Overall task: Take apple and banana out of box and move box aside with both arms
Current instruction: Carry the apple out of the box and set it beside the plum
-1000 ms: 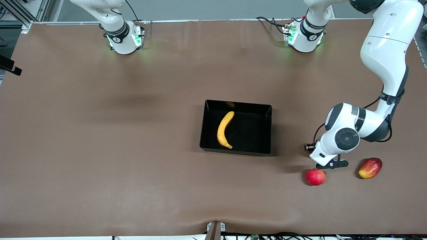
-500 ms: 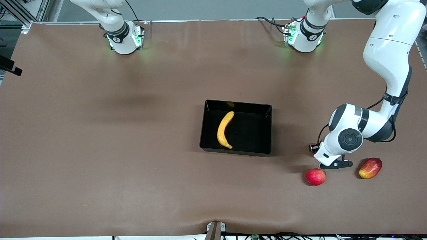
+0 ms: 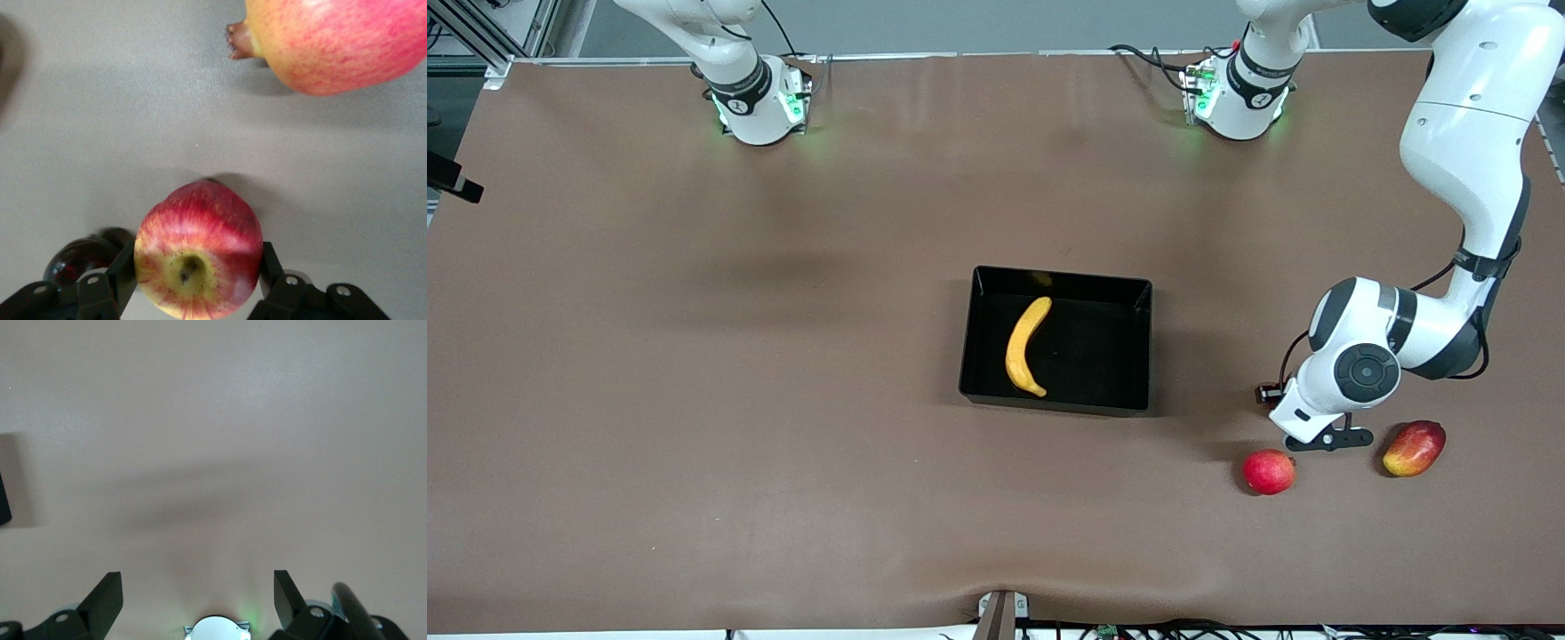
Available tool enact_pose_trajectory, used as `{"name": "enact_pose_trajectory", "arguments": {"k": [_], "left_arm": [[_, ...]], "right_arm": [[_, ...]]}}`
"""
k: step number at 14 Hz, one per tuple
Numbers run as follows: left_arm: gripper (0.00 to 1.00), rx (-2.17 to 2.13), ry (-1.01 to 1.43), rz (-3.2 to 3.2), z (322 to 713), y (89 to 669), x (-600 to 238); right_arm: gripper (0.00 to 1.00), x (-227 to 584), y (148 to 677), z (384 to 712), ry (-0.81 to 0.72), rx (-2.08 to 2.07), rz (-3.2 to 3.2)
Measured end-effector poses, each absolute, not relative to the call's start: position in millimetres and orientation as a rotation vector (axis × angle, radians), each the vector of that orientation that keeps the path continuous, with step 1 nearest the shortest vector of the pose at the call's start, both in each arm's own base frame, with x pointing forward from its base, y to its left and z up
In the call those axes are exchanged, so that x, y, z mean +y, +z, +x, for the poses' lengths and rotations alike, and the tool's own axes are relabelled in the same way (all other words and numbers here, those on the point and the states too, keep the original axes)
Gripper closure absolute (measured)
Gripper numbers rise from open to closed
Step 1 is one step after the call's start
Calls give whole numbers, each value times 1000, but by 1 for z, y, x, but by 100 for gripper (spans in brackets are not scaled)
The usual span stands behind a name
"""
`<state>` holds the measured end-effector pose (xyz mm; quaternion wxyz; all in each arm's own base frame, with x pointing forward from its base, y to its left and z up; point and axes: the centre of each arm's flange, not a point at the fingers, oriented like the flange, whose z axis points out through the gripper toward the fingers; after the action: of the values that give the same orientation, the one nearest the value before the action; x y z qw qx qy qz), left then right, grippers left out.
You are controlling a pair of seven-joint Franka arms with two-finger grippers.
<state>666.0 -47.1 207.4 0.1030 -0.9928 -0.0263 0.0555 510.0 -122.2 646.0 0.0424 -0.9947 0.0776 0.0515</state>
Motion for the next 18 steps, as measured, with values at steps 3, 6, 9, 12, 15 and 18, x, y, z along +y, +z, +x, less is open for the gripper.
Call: {"name": "enact_pose_trajectory", "arguments": {"k": [3, 6, 9, 12, 15, 18], "left_arm": [[0, -95, 93, -2958, 677, 233, -52], [0, -82, -16, -3015, 684, 290, -85], [0, -72, -84, -3016, 672, 354, -128], [0, -90, -129, -3022, 651, 400, -175], [0, -152, -131, -3067, 622, 405, -250], [0, -120, -97, -3097, 581, 386, -340]], "right_arm": [[0, -123, 644, 511, 162, 238, -3043], [0, -126, 644, 511, 164, 247, -3041], [0, -128, 642, 511, 168, 253, -3035], [0, -128, 642, 512, 165, 253, -3034], [0, -128, 642, 512, 163, 254, -3033], [0, -129, 642, 512, 162, 256, -3033]]}}
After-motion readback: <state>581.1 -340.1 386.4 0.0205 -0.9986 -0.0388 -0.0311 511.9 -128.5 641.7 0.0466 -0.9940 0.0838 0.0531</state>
